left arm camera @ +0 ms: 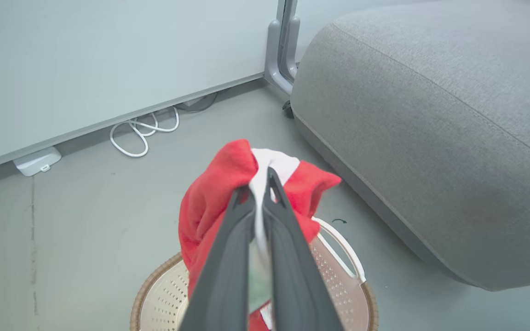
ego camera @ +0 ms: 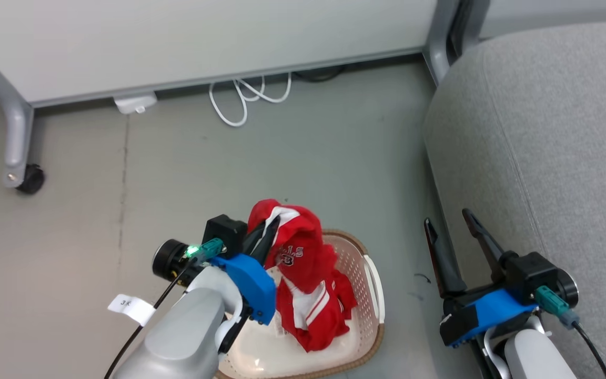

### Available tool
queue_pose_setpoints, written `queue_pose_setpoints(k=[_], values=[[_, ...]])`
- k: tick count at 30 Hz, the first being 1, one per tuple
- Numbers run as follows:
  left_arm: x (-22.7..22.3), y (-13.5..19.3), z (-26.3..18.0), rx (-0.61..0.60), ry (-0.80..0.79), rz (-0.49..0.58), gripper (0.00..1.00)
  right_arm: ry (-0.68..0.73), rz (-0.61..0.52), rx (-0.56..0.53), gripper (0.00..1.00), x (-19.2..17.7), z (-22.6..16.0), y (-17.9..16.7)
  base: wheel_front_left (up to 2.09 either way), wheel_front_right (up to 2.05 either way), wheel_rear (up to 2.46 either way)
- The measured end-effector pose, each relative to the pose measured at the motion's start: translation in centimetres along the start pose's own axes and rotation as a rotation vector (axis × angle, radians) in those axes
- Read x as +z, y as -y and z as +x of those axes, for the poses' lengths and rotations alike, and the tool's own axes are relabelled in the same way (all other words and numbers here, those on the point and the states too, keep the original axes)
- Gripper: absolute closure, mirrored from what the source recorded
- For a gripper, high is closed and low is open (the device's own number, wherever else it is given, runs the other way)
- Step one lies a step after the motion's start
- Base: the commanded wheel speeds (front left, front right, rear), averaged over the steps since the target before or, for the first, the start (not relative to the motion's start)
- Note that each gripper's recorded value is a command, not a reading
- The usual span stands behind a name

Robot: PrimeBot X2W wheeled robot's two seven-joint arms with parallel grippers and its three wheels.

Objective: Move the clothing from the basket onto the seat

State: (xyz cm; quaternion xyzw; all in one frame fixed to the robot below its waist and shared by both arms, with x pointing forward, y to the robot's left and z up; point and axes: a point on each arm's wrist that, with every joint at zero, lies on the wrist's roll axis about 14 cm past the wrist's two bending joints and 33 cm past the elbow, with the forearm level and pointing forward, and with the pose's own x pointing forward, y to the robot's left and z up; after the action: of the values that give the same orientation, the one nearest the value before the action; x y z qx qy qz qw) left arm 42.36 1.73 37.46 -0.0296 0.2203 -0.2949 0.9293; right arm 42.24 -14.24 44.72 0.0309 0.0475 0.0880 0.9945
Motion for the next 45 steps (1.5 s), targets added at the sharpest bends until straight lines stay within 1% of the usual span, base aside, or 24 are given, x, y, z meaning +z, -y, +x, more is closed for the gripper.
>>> queue_pose_setpoints(k=[8,14,18,23,30,38,41,45], values=[[7.0,2.1,-1.5,-0.045,0.178,0.074,1.0,0.022,-0.008,0.039,0.0,1.3,-1.5,-1.7,0.0,0.0,0.0],[12.0,4.5,-2.5,-0.099,0.281,0.14,1.0,0.032,-0.014,0.058,0.0,2.1,-2.6,-2.6,0.0,0.0,0.0],[14.8,6.4,-3.0,-0.14,0.336,0.192,1.0,0.038,-0.018,0.064,0.0,2.5,-3.3,-2.9,0.0,0.0,0.0],[17.5,8.3,-3.5,-0.179,0.39,0.217,1.0,0.034,-0.022,0.066,0.0,2.5,-4.1,-3.1,0.0,0.0,0.0],[19.9,9.7,-3.6,-0.215,0.424,0.231,1.0,0.036,-0.026,0.064,0.0,2.8,-4.4,-3.1,0.0,0.0,0.0],[19.8,10.8,-3.5,-0.244,0.421,0.226,1.0,0.041,-0.026,0.057,0.0,3.1,-4.5,-2.9,0.0,0.0,0.0],[19.7,10.9,-3.4,-0.245,0.416,0.226,1.0,0.043,-0.027,0.073,0.0,3.3,-4.3,-3.4,0.0,0.0,0.0],[19.5,10.9,-3.2,-0.249,0.411,0.223,1.0,0.066,-0.024,0.097,0.0,4.6,-3.2,-4.0,0.0,0.0,0.0]])
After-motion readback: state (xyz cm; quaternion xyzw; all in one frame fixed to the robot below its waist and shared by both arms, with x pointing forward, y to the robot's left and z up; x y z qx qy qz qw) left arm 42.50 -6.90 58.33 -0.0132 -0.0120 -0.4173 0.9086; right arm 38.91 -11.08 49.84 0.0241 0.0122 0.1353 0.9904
